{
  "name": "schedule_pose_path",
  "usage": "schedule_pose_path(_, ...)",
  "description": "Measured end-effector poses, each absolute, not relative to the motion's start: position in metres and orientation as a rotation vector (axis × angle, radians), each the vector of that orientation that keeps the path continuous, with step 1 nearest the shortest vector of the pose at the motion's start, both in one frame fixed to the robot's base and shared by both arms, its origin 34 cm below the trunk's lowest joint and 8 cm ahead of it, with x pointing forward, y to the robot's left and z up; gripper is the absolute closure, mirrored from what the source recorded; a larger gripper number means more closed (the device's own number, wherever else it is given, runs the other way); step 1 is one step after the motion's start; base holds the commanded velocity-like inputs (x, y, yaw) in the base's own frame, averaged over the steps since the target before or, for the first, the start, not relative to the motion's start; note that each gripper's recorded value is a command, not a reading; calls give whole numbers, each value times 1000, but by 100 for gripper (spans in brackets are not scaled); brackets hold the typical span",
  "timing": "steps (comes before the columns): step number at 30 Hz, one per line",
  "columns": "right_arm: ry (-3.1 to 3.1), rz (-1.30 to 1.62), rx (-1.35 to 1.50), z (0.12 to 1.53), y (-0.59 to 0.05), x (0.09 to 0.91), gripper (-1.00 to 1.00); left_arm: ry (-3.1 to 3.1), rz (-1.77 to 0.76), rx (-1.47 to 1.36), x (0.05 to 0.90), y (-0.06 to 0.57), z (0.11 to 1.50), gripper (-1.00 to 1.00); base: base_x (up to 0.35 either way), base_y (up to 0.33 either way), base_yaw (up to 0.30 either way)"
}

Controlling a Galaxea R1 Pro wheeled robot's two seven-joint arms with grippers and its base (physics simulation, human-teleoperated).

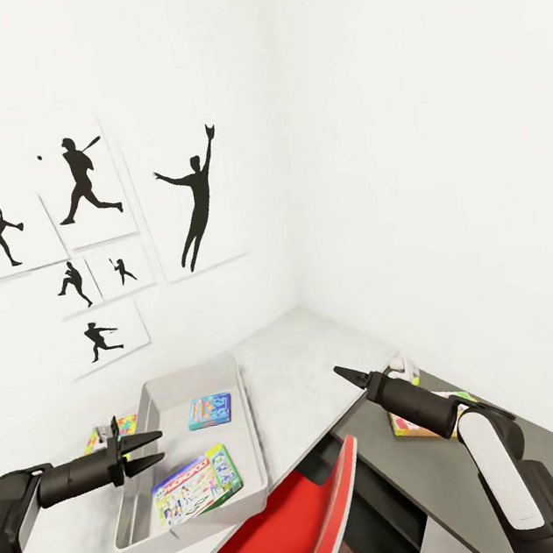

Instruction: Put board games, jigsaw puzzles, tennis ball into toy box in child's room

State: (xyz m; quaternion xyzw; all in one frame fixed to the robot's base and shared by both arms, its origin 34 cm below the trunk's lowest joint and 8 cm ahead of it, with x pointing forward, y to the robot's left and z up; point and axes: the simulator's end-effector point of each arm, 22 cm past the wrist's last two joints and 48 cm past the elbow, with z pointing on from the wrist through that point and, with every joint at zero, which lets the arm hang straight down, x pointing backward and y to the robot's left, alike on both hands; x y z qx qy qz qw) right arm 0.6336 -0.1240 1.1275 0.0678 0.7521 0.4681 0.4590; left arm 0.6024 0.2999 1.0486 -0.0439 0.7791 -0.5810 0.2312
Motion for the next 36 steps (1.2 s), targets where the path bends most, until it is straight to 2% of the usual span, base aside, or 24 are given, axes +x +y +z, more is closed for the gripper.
schedule_pose_path(13, 1837, 1151, 159, 1136, -125, 632, -100, 2121, -1539, -52, 604, 308, 1071, -100, -89, 0, 0)
schedule_pose_path(27, 1818, 1144, 149, 1147, -127, 629, -100, 2089, -1472, 9, 602, 323, 1086, -100, -11, 0, 0)
schedule_pose_path(36, 1817, 1144, 154, 1148, -128, 628, -100, 2013, -1403, -31, 604, 362, 1112, -100, 0, 0, 0)
